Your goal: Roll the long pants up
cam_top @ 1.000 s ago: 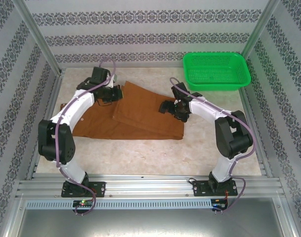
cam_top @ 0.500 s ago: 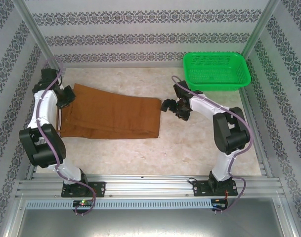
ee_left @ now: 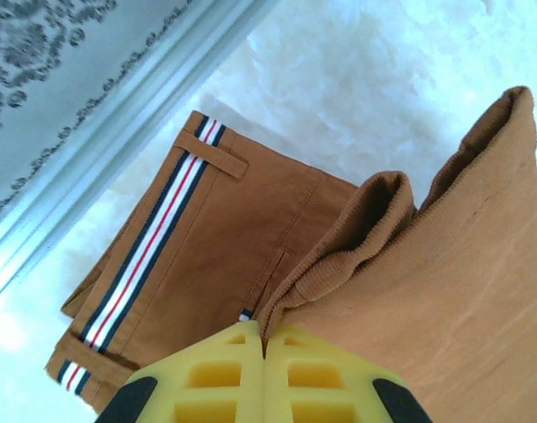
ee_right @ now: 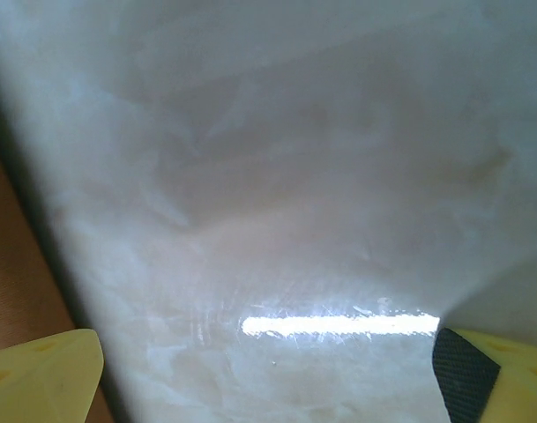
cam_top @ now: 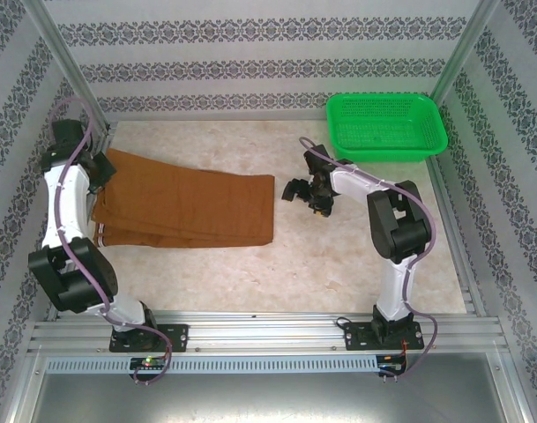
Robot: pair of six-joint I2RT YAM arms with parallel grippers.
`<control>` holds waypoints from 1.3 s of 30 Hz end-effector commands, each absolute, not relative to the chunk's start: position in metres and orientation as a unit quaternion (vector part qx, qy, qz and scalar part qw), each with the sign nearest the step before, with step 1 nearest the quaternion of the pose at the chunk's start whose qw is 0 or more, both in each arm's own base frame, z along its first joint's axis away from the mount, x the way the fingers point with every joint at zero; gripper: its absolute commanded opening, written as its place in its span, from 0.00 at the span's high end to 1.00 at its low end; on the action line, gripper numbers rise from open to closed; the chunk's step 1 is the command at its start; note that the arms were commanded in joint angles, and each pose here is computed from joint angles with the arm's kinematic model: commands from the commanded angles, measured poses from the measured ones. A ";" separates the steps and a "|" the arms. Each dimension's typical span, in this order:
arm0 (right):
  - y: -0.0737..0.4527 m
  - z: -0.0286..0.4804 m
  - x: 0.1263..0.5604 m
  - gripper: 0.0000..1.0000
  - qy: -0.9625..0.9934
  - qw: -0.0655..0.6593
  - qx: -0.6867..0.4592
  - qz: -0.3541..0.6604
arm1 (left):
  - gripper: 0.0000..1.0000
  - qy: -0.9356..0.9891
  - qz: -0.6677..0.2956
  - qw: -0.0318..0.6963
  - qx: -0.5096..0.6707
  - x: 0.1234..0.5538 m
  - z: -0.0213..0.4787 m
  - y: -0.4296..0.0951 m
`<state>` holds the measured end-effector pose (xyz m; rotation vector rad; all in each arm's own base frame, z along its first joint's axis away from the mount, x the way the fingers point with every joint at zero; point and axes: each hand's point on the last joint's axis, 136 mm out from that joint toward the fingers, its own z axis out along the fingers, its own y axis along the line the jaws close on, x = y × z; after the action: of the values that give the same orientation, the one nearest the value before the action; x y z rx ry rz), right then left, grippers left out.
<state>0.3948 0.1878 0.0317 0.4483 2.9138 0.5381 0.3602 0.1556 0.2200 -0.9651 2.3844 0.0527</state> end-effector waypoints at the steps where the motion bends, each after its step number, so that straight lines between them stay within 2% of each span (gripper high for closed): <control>1: 0.200 0.031 0.399 0.03 0.971 0.065 0.130 0.189 | 1.00 0.878 0.067 0.285 -0.378 0.344 0.239 0.175; 6: 0.207 0.023 0.403 0.03 0.971 0.055 0.126 0.194 | 0.98 0.875 0.099 0.259 -0.397 0.326 0.228 0.188; 7: 0.208 0.022 0.404 0.03 0.971 0.053 0.125 0.195 | 0.94 0.874 0.100 0.257 -0.401 0.324 0.224 0.190; 11: 0.214 0.021 0.406 0.03 0.973 0.049 0.113 0.196 | 0.60 0.878 0.093 0.228 -0.410 0.330 0.200 0.192; 12: 0.215 0.021 0.407 0.03 0.973 0.050 0.110 0.196 | 0.55 0.877 0.098 0.220 -0.416 0.331 0.194 0.195; 15: 0.227 0.030 0.411 0.02 0.971 0.057 0.088 0.215 | 0.55 0.873 0.083 0.227 -0.423 0.340 0.190 0.193; 19: 0.255 0.041 0.413 0.02 0.967 0.060 0.043 0.246 | 0.57 0.882 0.034 0.259 -0.392 0.365 0.183 0.162; 28: 0.301 0.038 0.417 0.03 0.956 0.060 -0.008 0.286 | 0.64 0.930 0.006 0.170 -0.326 0.391 0.084 0.092; 30: 0.305 0.031 0.425 0.06 0.956 0.064 -0.007 0.286 | 0.70 0.936 0.005 0.149 -0.320 0.393 0.064 0.085; 32: 0.305 0.021 0.437 0.26 0.957 0.064 0.001 0.284 | 0.85 0.942 -0.001 0.128 -0.310 0.397 0.046 0.076; 33: 0.304 0.016 0.440 0.54 0.957 0.062 0.006 0.283 | 0.90 0.944 -0.001 0.121 -0.305 0.399 0.038 0.073; 34: 0.299 0.012 0.444 1.00 0.958 0.063 0.014 0.279 | 0.97 0.947 -0.001 0.116 -0.301 0.402 0.031 0.069; 35: 0.291 0.009 0.447 1.00 0.960 0.064 0.024 0.272 | 1.00 0.950 -0.005 0.110 -0.293 0.406 0.024 0.063; 39: 0.254 0.011 0.430 1.00 0.961 0.081 0.054 0.257 | 1.00 0.965 -0.005 0.102 -0.240 0.439 0.014 0.029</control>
<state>0.4424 0.2813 0.0205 0.0859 2.8610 0.8475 0.4103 0.0664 0.0255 -0.8550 2.8158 0.0457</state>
